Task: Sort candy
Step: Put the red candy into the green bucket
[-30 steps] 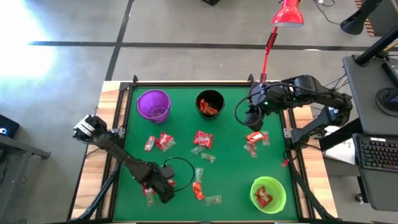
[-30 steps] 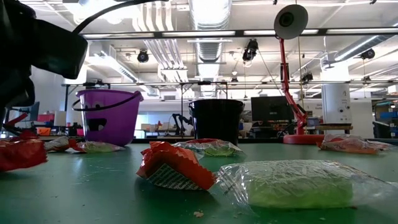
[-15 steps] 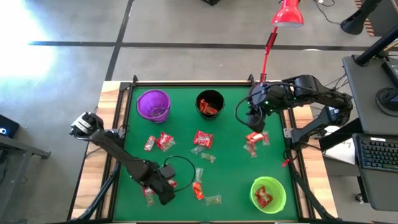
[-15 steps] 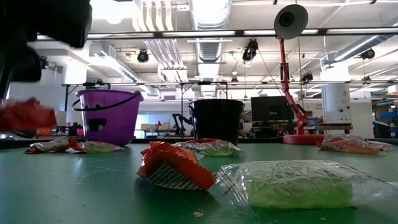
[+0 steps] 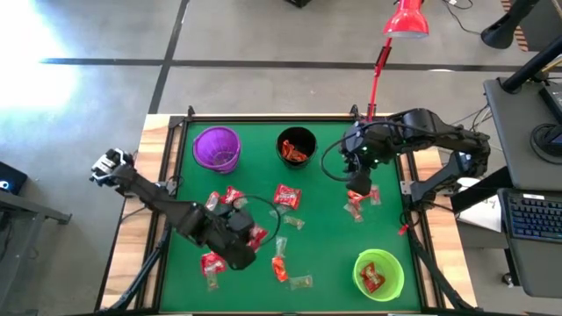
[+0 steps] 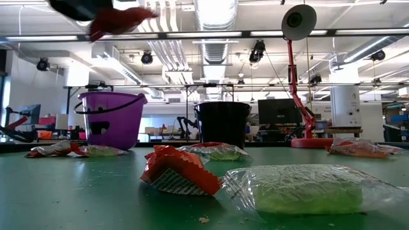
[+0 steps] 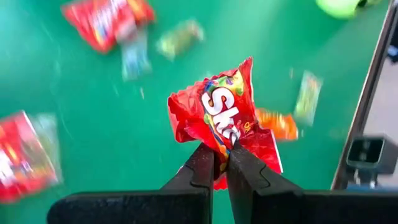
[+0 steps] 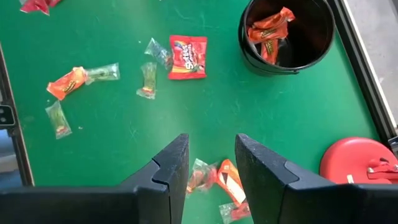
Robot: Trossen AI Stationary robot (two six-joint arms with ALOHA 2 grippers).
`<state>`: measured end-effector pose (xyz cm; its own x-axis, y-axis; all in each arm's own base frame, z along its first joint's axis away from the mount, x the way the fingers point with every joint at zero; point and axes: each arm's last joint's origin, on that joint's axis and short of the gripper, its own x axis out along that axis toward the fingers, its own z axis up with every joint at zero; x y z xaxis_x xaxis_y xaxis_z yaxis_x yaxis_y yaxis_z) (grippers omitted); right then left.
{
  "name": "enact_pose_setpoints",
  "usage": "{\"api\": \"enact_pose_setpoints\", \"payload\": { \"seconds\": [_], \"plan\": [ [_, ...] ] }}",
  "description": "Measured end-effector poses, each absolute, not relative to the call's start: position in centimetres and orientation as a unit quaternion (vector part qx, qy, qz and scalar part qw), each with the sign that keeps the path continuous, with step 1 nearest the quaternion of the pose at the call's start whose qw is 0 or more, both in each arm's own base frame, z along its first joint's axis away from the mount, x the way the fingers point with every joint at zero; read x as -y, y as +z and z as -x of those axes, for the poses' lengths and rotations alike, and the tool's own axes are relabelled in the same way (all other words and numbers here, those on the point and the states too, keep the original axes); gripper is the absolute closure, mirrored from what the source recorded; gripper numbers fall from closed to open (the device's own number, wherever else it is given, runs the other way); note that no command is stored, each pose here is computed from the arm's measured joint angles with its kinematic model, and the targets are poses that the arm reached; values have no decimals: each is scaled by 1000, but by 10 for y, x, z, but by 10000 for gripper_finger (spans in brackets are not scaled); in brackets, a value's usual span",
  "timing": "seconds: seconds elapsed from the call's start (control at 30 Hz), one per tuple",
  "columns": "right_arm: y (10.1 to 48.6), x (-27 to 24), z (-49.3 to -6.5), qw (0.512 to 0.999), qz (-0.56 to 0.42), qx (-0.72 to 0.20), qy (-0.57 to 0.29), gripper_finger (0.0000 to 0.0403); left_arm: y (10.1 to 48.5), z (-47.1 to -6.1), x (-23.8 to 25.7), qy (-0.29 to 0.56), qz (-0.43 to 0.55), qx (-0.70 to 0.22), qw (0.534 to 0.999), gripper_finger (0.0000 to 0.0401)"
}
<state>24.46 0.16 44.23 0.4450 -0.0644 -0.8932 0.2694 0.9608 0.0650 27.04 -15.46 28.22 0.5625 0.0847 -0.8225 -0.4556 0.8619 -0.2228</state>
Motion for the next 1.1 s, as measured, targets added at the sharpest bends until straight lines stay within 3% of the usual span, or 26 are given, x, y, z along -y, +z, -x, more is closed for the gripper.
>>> {"api": "enact_pose_setpoints", "payload": {
  "seconds": [0.27, 0.57, 0.87, 1.1],
  "plan": [
    [438, -2, -268, 865, -99, -484, -91, 279, 311, -289, 125, 187, 141, -379, 895, 399],
    [442, -11, -290, 890, -160, -427, -7, 265, 345, -300, 102, 203, 56, -334, 919, 399],
    [449, -31, -299, 915, -147, -375, 37, 255, 353, -306, 90, 191, 3, -327, 925, 399],
    [431, -33, -322, 922, -133, -362, 43, 265, 359, -313, 88, 175, -25, -299, 938, 399]
  ]
}}
